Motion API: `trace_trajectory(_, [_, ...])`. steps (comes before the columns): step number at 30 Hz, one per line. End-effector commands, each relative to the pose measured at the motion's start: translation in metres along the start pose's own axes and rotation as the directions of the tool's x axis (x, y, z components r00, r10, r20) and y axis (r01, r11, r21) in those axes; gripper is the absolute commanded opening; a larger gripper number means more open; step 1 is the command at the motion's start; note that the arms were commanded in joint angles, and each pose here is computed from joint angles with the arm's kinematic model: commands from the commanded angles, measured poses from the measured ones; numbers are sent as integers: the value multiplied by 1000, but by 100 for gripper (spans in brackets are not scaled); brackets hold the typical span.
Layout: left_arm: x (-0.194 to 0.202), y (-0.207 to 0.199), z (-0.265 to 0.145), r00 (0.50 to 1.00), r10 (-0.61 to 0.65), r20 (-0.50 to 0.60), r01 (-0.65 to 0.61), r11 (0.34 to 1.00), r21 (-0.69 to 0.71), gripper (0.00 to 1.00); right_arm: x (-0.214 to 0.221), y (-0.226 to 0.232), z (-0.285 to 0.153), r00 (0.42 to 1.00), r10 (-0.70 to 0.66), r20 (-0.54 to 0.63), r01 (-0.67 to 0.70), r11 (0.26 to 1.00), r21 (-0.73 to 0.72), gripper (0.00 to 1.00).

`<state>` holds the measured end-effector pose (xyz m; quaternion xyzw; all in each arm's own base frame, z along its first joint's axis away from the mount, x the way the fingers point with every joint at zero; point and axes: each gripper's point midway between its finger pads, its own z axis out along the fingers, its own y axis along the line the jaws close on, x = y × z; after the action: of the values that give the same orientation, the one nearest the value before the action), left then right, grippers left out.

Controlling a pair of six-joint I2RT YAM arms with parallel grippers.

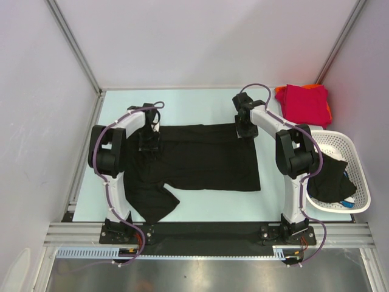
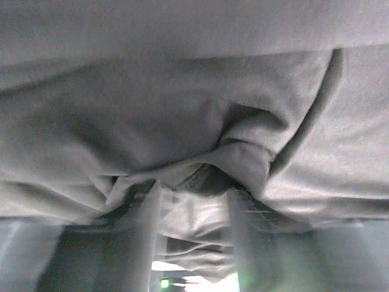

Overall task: Fold and stack the t-shirts
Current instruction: Fold the flattened tshirt in 1/3 of the way

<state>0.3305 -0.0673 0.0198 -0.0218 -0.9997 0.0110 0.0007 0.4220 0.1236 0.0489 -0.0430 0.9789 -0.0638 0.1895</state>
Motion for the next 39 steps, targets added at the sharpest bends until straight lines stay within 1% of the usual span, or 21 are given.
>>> trace_trajectory(1, [-24, -4, -8, 997, 19, 69, -21, 999, 25, 25, -15, -4, -20, 998, 4, 66, -4, 1000, 0, 46])
trace_trajectory(3, [-24, -8, -11, 997, 19, 71, -23, 998, 50, 1, -17, -6, -20, 998, 7, 65, -7, 1000, 1, 46])
trace_trajectory(8, [-13, -11, -31, 996, 21, 86, -27, 997, 72, 0, -18, -3, -19, 998, 6, 63, -6, 1000, -4, 46])
trace_trajectory(11, [2, -12, -41, 997, 13, 71, -19, 997, 80, 0, -20, -2, -19, 998, 7, 64, -6, 1000, -9, 46])
trace_trajectory(16, [32, -11, -44, 1000, -3, 10, 2, 998, 71, 0, -21, 3, -16, 998, -1, 58, 2, 1000, -17, 46])
trace_trajectory(19, [46, -19, -42, 1000, 3, -28, 0, 995, 102, 1, -22, 6, -15, 998, -3, 56, 4, 1000, -24, 46])
trace_trajectory(20, [53, -22, -40, 999, 1, -53, 5, 993, 120, 27, -22, 7, -15, 998, -6, 56, 7, 1000, -25, 46])
trace_trajectory(22, [56, -26, -41, 998, 7, -63, 0, 993, 117, 57, -24, 9, -16, 998, -7, 57, 9, 1000, -29, 46])
trace_trajectory(23, [56, -27, -45, 998, 9, -56, -2, 994, 110, 65, -25, 9, -16, 998, -6, 60, 8, 1000, -29, 46])
trace_trajectory(24, [54, -27, -48, 999, 7, -47, -2, 994, 110, 71, -26, 9, -17, 998, -7, 64, 9, 1000, -29, 46])
trace_trajectory(25, [49, -27, -53, 1000, 6, -22, -4, 994, 105, 73, -27, 8, -17, 998, -4, 64, 6, 1000, -30, 46])
trace_trajectory(29, [25, -19, -82, 994, 0, 109, -6, 998, 60, 76, -28, 11, -19, 997, -6, 71, 8, 999, -34, 46])
trace_trajectory(31, [11, -15, -97, 982, -18, 190, 9, 999, 45, 77, -28, 12, -19, 997, -9, 73, 11, 999, -34, 46])
trace_trajectory(36, [-14, -7, -117, 942, -90, 323, 66, 994, 83, 75, -31, 15, -19, 997, -10, 78, 13, 999, -40, 46])
trace_trajectory(38, [-17, -2, -106, 947, -94, 307, 72, 994, 81, 74, -32, 16, -18, 997, -11, 78, 15, 999, -43, 46])
trace_trajectory(39, [-17, -2, -99, 955, -84, 286, 63, 995, 83, 67, -32, 17, -19, 997, -11, 78, 15, 999, -46, 46])
